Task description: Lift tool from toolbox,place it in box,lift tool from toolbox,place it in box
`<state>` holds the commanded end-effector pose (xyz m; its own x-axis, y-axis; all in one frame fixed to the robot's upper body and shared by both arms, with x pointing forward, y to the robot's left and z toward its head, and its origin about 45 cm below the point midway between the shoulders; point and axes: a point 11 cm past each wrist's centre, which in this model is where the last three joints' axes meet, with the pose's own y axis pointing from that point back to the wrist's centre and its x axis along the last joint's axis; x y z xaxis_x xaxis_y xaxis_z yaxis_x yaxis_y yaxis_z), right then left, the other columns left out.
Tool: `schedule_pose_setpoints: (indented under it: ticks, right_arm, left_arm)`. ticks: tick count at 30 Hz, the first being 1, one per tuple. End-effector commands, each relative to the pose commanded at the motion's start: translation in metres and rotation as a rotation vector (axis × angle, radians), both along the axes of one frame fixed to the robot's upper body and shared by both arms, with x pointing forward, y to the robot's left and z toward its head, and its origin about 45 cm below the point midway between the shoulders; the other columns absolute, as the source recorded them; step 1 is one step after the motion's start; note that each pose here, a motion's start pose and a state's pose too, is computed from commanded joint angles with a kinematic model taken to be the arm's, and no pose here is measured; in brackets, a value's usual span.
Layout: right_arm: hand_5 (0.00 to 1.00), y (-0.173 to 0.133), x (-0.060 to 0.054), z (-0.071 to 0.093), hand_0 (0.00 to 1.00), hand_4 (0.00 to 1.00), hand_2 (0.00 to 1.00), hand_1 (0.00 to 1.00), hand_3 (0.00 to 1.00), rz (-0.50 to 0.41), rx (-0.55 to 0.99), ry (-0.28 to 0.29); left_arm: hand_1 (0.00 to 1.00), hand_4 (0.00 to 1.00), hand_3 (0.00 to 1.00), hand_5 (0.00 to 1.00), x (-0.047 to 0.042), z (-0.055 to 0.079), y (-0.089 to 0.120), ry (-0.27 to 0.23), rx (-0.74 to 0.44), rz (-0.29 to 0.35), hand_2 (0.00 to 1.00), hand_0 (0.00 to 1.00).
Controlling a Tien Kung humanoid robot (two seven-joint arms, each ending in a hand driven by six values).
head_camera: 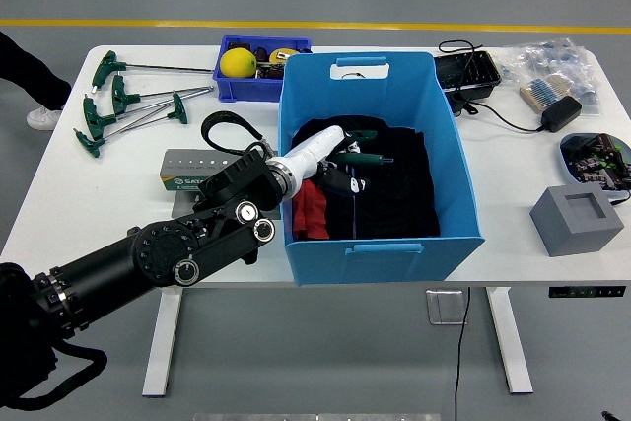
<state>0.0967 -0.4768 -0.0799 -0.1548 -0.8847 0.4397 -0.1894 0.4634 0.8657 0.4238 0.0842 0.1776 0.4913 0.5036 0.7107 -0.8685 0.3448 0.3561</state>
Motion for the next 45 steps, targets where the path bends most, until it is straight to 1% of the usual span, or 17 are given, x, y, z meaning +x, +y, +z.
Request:
schedule_pose_setpoints:
  ticks: [5,6,11,12,17,18,23,24,25,29,30,35,36,37,41,42,45]
  right_arm:
    - [0.696,0.0,-0.001,0.0,0.688,0.773,0.72,0.667,0.57,-0.006,0.001,-0.002]
    - [0.698,0.0,-0.001,0.0,0.686,0.774,0.72,0.667,0.571,-0.005,0.0,-0.001]
    - [0.698,0.0,-0.002,-0.001,0.686,0.774,0.72,0.667,0.571,-0.003,0.001,0.004]
    - [0.699,0.0,-0.003,-0.001,0.686,0.774,0.72,0.668,0.57,-0.003,0.001,0.005]
    - [0.699,0.001,-0.006,-0.002,0.686,0.774,0.72,0.668,0.57,-0.002,0.002,0.012]
    - [0.698,0.001,-0.007,-0.002,0.686,0.774,0.72,0.668,0.57,-0.002,0.002,0.014]
    - [0.698,0.001,-0.009,-0.002,0.686,0.774,0.72,0.668,0.57,-0.001,0.002,0.019]
    - [0.699,0.001,-0.009,-0.003,0.686,0.774,0.72,0.669,0.569,-0.001,0.002,0.02]
    - [0.699,0.002,-0.009,-0.003,0.686,0.774,0.72,0.669,0.569,-0.001,0.003,0.02]
    - [0.699,0.002,-0.01,-0.003,0.686,0.774,0.72,0.669,0.569,-0.001,0.003,0.02]
    - [0.698,0.002,-0.01,-0.003,0.688,0.772,0.72,0.67,0.569,-0.003,0.004,0.02]
    - [0.698,0.004,-0.013,-0.004,0.688,0.772,0.72,0.67,0.569,-0.009,0.007,0.021]
    - [0.697,0.004,-0.014,-0.005,0.686,0.772,0.72,0.669,0.57,-0.011,0.007,0.022]
    - [0.697,0.004,-0.015,-0.005,0.686,0.772,0.72,0.669,0.57,-0.011,0.008,0.023]
    - [0.697,0.005,-0.018,-0.006,0.686,0.772,0.72,0.669,0.57,-0.025,0.011,0.021]
    - [0.698,0.005,-0.018,-0.006,0.682,0.771,0.719,0.668,0.568,-0.025,0.011,0.021]
    - [0.698,0.005,-0.017,-0.006,0.682,0.771,0.719,0.668,0.568,-0.027,0.011,0.015]
  left_arm:
    - [0.152,0.755,0.401,0.117,0.0004,0.012,-0.004,-0.17,0.115,-0.055,0.252,0.23]
    - [0.286,0.929,0.529,0.266,-0.0008,0.016,-0.007,-0.208,0.136,-0.075,0.399,0.266]
    - [0.286,0.929,0.529,0.266,-0.0103,0.034,-0.024,-0.392,0.214,-0.181,0.399,0.266]
    - [0.539,0.996,0.691,0.353,-0.0118,0.036,-0.027,-0.414,0.216,-0.193,0.658,0.393]
    - [0.539,0.996,0.691,0.353,-0.0184,0.054,-0.038,-0.5,0.169,-0.226,0.658,0.393]
    - [0.668,0.998,0.793,0.391,-0.02,0.06,-0.04,-0.52,0.154,-0.231,0.786,0.506]
    - [0.668,0.998,0.793,0.391,-0.0247,0.077,-0.046,-0.579,0.096,-0.231,0.786,0.506]
    - [0.721,0.998,0.81,0.409,-0.0256,0.081,-0.046,-0.593,0.08,-0.226,0.834,0.622]
    - [0.721,0.998,0.81,0.409,-0.0269,0.086,-0.045,-0.612,0.053,-0.215,0.834,0.622]
    - [0.721,0.998,0.81,0.409,-0.0312,0.097,-0.036,-0.645,-0.057,-0.167,0.834,0.622]
    - [0.771,0.998,0.808,0.57,-0.0323,0.1,-0.029,-0.651,-0.106,-0.14,0.866,0.726]
    - [0.771,0.998,0.808,0.57,-0.0347,0.105,0.017,-0.655,-0.29,-0.003,0.866,0.726]
    - [0.774,0.998,0.788,0.628,-0.0351,0.104,0.028,-0.646,-0.324,0.024,0.86,0.762]
    - [0.774,0.998,0.788,0.628,-0.035,0.103,0.035,-0.637,-0.343,0.038,0.86,0.762]
    - [0.774,0.998,0.788,0.628,-0.0304,0.091,0.067,-0.506,-0.44,0.096,0.86,0.762]
    - [0.737,0.97,0.763,0.703,-0.0299,0.09,0.071,-0.484,-0.461,0.107,0.836,0.722]
    - [0.737,0.97,0.763,0.703,-0.0305,0.088,0.094,-0.419,-0.566,0.17,0.836,0.722]
